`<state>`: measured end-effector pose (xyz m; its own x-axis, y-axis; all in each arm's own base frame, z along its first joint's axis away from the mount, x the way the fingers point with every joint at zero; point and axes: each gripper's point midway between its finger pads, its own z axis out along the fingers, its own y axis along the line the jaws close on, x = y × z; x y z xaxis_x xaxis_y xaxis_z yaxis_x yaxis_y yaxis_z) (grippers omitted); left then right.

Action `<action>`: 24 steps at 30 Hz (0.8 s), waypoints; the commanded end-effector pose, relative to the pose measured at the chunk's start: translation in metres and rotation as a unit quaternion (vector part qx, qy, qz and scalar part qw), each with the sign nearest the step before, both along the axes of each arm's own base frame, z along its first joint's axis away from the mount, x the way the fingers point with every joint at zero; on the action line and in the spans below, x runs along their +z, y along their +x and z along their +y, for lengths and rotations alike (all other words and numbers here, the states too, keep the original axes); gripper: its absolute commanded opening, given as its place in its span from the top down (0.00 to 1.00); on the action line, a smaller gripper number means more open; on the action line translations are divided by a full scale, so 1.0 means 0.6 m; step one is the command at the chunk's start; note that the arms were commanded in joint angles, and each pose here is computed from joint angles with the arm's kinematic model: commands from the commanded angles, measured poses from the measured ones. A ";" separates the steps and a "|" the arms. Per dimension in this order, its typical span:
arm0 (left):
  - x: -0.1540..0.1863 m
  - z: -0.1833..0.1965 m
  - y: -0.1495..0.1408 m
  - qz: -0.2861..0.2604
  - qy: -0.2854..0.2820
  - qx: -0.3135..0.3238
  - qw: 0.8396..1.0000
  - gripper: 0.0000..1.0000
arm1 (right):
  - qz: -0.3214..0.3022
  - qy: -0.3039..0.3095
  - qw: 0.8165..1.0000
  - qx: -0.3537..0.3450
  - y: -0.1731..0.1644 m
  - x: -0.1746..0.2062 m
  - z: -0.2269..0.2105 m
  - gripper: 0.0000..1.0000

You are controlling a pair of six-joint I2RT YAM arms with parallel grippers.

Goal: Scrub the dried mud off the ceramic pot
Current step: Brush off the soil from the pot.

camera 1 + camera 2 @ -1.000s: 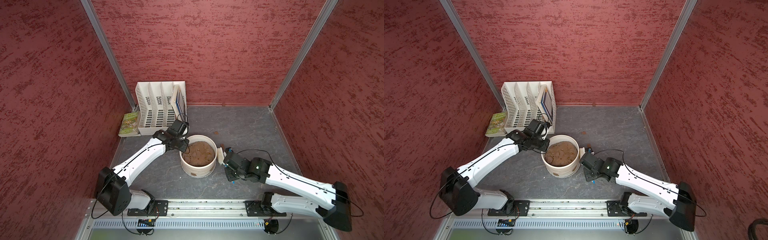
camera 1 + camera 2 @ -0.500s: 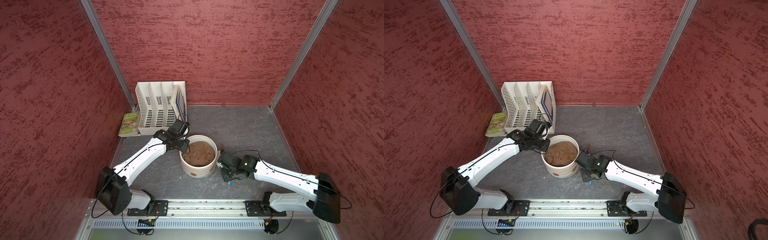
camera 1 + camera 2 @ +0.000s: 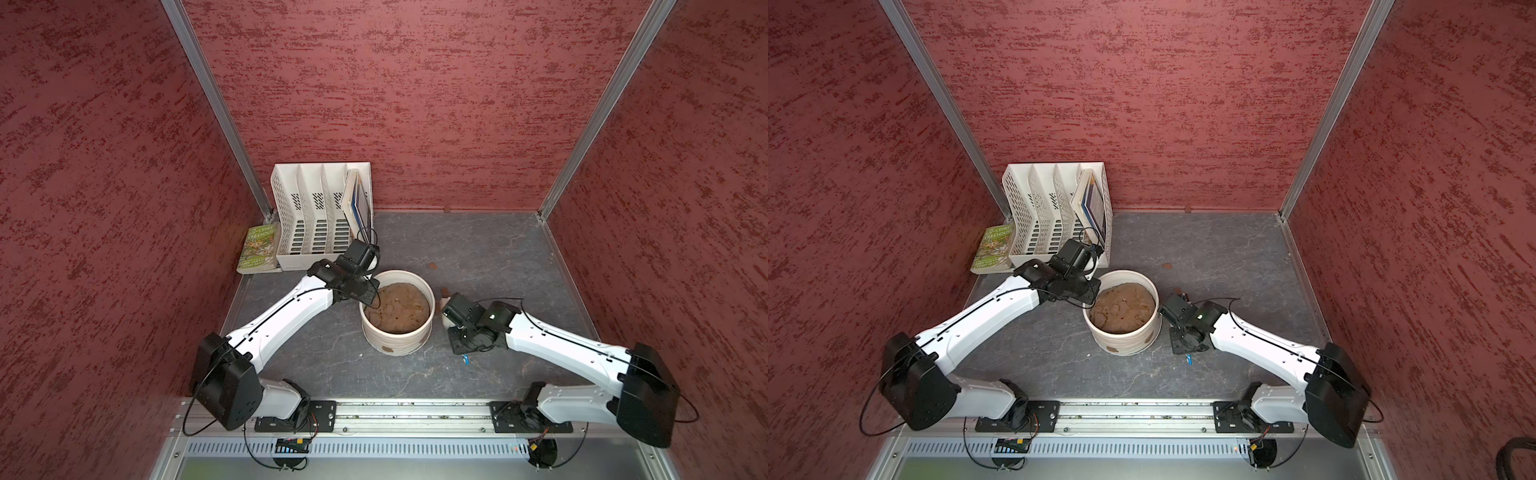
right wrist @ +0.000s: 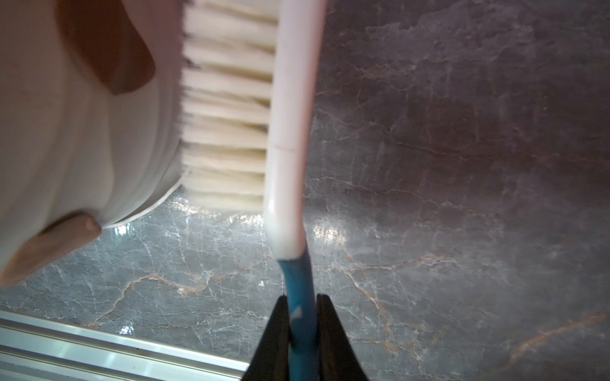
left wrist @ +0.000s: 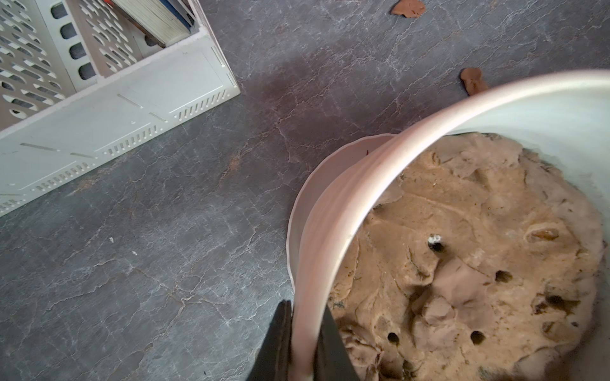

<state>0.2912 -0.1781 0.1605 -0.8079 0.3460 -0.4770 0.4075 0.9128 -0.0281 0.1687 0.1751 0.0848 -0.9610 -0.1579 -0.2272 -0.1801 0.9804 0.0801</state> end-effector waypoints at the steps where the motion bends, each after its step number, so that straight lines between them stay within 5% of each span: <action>1: 0.008 -0.046 -0.033 0.031 -0.046 -0.046 0.997 1.00 | -0.020 0.041 0.999 0.024 -0.006 0.032 0.012 1.00; 4: 0.006 -0.045 -0.032 0.032 -0.043 -0.045 0.998 1.00 | -0.028 0.104 0.992 0.066 -0.026 0.053 0.046 1.00; 10: 0.005 -0.044 -0.033 0.034 -0.040 -0.047 0.998 1.00 | 0.007 0.136 0.987 0.088 -0.044 0.033 0.077 1.00; 24: 0.009 -0.043 -0.038 0.037 -0.041 -0.050 0.997 1.00 | 0.029 0.060 0.997 0.050 0.001 -0.009 0.054 1.00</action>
<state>0.2909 -0.1780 0.1605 -0.8085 0.3471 -0.4752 0.4076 0.9128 -0.0268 0.1531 0.2045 0.0755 -0.9583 -0.2354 -0.1622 -0.2667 0.9403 0.2115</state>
